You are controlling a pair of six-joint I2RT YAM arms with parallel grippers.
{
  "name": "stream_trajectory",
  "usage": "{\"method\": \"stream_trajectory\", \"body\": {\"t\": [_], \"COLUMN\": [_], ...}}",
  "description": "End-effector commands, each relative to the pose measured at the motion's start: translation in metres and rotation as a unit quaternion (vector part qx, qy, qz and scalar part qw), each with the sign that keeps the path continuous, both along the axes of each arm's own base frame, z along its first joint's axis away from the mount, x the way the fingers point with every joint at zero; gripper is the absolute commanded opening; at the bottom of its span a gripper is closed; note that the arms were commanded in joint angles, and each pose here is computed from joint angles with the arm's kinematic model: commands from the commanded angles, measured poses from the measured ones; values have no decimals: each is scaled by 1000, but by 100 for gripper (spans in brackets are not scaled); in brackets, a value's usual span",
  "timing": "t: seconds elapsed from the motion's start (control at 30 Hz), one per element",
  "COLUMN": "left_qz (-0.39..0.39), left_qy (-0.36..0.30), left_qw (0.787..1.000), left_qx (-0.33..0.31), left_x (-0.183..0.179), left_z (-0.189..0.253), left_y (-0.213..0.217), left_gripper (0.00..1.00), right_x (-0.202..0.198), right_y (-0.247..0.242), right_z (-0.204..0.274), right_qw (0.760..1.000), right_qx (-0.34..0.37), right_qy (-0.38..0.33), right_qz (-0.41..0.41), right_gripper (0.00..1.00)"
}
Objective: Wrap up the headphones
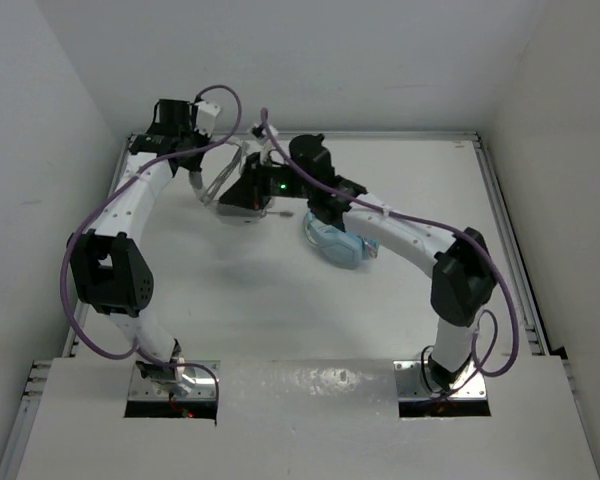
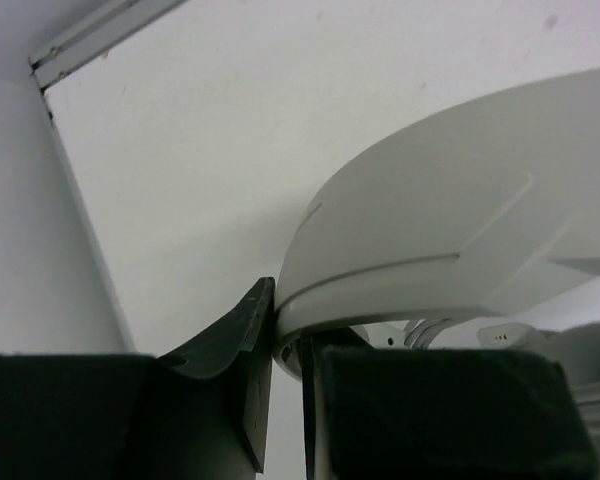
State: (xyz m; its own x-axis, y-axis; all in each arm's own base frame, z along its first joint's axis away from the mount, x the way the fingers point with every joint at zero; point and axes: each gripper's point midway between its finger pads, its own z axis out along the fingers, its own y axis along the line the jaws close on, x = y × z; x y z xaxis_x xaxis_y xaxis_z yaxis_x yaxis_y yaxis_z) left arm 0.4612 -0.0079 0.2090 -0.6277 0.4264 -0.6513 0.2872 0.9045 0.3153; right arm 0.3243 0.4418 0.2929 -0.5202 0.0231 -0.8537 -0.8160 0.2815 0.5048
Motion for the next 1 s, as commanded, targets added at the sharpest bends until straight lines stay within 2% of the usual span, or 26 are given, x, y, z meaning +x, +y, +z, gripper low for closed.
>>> {"method": "stream_trajectory", "body": {"t": [0.0, 0.1, 0.27, 0.37, 0.53, 0.67, 0.7, 0.8, 0.97], "left_qz": [46, 45, 19, 3, -15, -27, -28, -40, -51], "left_qy": [-82, -94, -86, -86, -81, -73, -65, -51, -63], "left_qw": [991, 987, 971, 970, 966, 967, 967, 961, 957], "left_qx": [-94, -126, -221, -229, -244, -241, -244, -270, -277], "left_x": [31, 36, 35, 27, 7, -7, -11, -18, -28], "left_z": [49, 60, 88, 100, 108, 106, 103, 102, 106], "left_y": [-9, -17, -30, -36, -31, -31, -30, -28, -30], "left_gripper": [0, 0, 0, 0, 0, 0, 0, 0, 0], "right_x": [-52, -56, -18, -5, 14, 24, 25, 32, 46], "right_y": [54, 77, 96, 98, 86, 71, 67, 53, 34], "right_z": [47, 36, -27, -58, -107, -128, -136, -154, -164], "right_qw": [990, 988, 997, 999, 999, 997, 997, 996, 995], "right_qx": [116, 119, 60, 27, -35, -35, -35, -26, 4], "right_qy": [13, 33, 47, 26, -14, -34, -34, -27, -12], "right_qz": [83, 89, 28, 7, -34, -53, -60, -77, -104], "right_gripper": [0, 0, 0, 11, 14, 15, 21, 30, 37]}}
